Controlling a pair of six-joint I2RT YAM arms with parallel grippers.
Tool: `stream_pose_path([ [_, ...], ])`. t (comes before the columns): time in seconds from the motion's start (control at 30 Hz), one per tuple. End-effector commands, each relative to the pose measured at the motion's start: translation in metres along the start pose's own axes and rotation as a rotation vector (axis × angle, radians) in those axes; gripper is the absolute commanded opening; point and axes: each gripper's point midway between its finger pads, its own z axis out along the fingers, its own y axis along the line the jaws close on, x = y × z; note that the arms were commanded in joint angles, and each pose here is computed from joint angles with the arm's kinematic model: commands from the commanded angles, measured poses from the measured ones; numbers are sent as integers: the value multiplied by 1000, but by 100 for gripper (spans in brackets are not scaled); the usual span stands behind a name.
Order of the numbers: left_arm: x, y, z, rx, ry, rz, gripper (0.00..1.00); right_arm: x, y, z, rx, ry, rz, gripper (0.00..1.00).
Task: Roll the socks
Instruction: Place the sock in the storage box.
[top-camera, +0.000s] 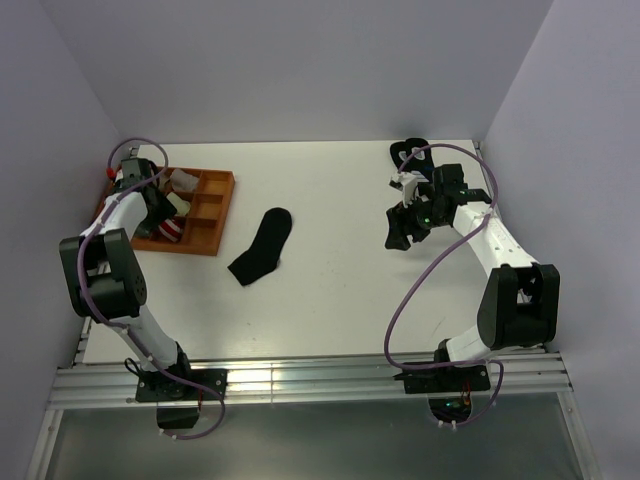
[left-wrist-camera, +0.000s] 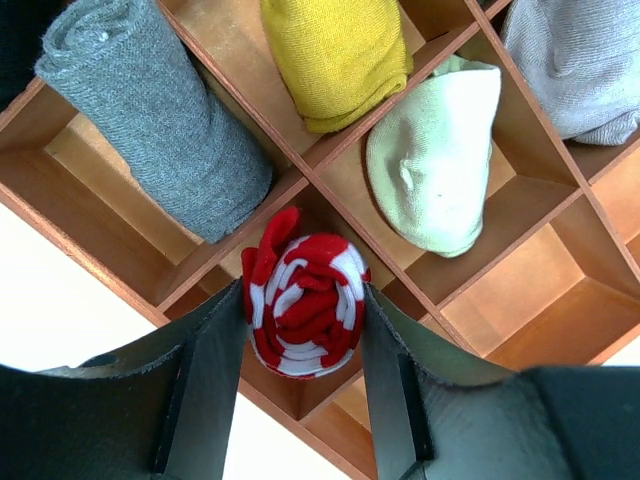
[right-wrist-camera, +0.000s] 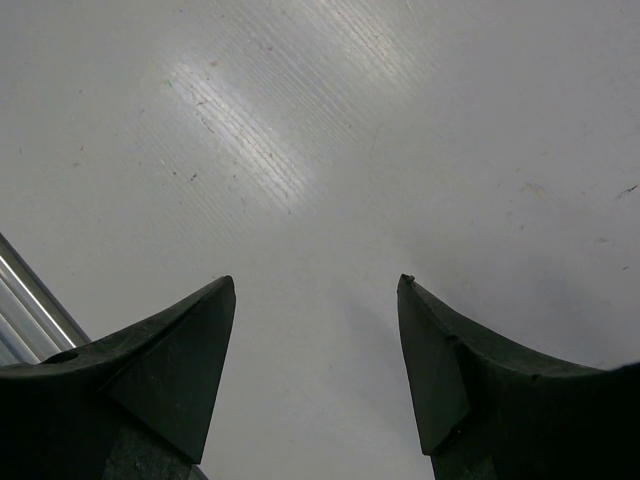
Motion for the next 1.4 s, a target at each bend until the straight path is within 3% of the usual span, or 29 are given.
stream_pose_path([
  [0.0,-6,-1,-8,2,-29,-2,52,-5,-5,-4,29,-24,-25,73],
  [0.13,3,-1,2,-1,-3,-4,48,-4,-6,-5,38,-20,-31,73],
  [0.37,18,2,22,-19,39,-4,18,-2,-7,-4,37,-11,-24,73],
  [0.63,33,1,46,-35,113,17,7,2,-7,-1,28,3,-24,72],
  [0.67,36,2,48,-39,135,23,1,2,-8,-1,29,3,-25,72],
  [1.07,61,-8,58,30,284,90,0,9,-7,4,9,23,-25,70],
  [1.37,51,-35,22,213,290,76,0,7,-6,0,18,15,-35,69],
])
